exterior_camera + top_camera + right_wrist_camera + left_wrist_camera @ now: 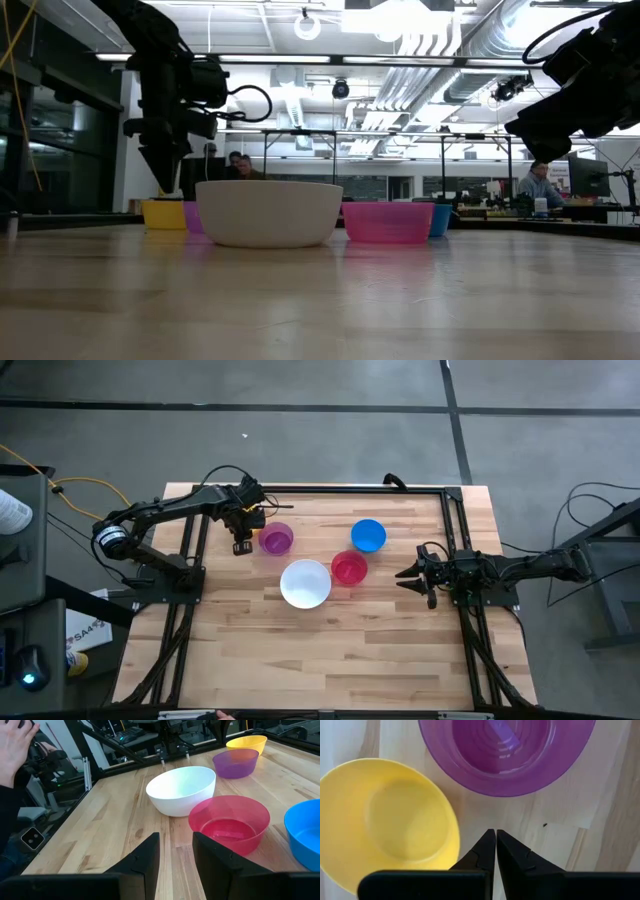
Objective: Nest bowls inside each other
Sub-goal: Stack the yellow bowl on top of the white bowl
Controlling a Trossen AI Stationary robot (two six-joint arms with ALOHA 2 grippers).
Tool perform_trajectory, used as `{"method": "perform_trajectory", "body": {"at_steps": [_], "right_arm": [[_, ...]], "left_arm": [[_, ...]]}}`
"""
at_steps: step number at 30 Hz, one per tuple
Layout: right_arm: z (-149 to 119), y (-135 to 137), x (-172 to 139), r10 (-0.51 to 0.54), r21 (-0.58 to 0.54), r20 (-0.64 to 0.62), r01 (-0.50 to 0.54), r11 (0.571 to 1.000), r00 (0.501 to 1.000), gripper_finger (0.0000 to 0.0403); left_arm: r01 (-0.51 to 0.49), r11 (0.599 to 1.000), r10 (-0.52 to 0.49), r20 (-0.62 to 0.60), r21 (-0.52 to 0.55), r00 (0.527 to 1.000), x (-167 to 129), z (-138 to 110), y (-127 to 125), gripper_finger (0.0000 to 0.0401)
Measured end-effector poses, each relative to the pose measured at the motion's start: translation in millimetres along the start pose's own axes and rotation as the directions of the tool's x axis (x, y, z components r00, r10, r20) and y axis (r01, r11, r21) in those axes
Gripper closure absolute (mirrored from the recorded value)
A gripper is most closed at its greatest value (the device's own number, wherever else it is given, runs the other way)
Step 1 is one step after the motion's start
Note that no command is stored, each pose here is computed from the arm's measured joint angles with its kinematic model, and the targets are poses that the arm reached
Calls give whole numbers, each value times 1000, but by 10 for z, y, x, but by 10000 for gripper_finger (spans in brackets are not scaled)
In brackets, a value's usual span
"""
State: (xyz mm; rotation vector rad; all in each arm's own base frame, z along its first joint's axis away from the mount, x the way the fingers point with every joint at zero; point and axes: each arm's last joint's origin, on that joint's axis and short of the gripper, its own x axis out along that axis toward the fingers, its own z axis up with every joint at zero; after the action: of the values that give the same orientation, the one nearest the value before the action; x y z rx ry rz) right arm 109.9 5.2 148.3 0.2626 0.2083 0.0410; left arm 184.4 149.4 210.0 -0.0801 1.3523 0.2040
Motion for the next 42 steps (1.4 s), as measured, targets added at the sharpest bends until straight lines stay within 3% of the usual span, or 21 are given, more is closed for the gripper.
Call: {"method": "perform_trajectory", "body": {"at_steps": [7, 16, 20, 29, 42], "right_arm": [[1, 0, 0, 0, 0, 0, 0, 1000, 1000, 293], [0, 0, 0, 0, 0, 0, 0, 1000, 1000, 293], [1, 0, 0, 0, 0, 0, 0, 1000, 1000, 293], [0, 0, 0, 0, 0, 0, 0, 1000, 1000, 293], [1, 0, 0, 0, 0, 0, 0, 1000, 1000, 293]], "left_arm": [[3, 1000, -3, 4, -10, 1000, -40, -34, 13, 378], [-14, 999, 14, -4, -30, 1000, -80, -73, 28, 291], [-34, 999, 33, -31, -26, 999, -49, -102, 24, 272], [-108, 994, 109, -52, 22, 993, 97, -166, 23, 268], [-105, 980, 114, -48, 170, 992, 106, -166, 24, 268]]}}
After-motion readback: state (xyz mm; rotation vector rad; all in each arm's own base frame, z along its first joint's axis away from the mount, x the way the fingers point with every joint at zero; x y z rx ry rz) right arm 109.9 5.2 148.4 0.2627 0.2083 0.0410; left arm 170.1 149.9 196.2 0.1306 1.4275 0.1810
